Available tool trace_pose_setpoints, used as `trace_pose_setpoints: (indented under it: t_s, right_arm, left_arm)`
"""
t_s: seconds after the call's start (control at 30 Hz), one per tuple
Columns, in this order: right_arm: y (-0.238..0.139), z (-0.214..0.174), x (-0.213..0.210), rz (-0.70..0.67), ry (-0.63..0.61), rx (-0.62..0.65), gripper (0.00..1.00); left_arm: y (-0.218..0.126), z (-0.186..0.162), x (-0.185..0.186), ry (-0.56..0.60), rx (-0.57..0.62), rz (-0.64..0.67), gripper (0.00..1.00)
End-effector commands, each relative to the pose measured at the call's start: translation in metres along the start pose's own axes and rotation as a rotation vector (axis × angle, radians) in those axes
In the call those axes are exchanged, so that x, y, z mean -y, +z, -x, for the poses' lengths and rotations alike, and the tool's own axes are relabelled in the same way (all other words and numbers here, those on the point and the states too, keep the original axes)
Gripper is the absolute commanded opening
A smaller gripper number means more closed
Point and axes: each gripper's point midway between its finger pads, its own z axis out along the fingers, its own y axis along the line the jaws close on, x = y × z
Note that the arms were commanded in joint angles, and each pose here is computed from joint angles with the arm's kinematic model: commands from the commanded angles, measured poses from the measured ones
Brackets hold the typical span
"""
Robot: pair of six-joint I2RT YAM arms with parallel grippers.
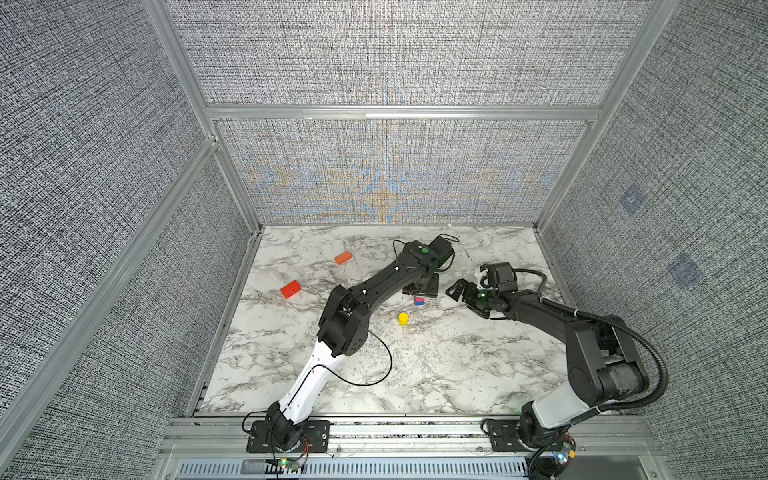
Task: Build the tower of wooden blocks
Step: 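Lower the Supermarket block onto the lime green cube with the left gripper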
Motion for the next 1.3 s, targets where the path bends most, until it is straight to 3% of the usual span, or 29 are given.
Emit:
trace_pose_setpoints:
  t_s: [0.0, 1.03, 1.27]
  right_arm:
    - [0.0003, 0.0012, -0.0027, 0.009, -0.012, -0.003, 0.99]
    - [0.0039, 0.0001, -0.0024, 0.014, -0.017, -0.014, 0.99]
    - [0.0043, 0.0, -0.0024, 0.014, -0.015, -0.016, 0.99]
  left_arm:
    - [0.0019, 0.0023, 0.0004, 0.01, 0.008, 0.001, 0.52]
    - [0.0048, 0.0048, 0.0062, 0.028, 0.011, -0.027, 0.57]
    - [0.0044, 0.0039, 0.0029, 0.027, 0.01, -0.012, 0.63]
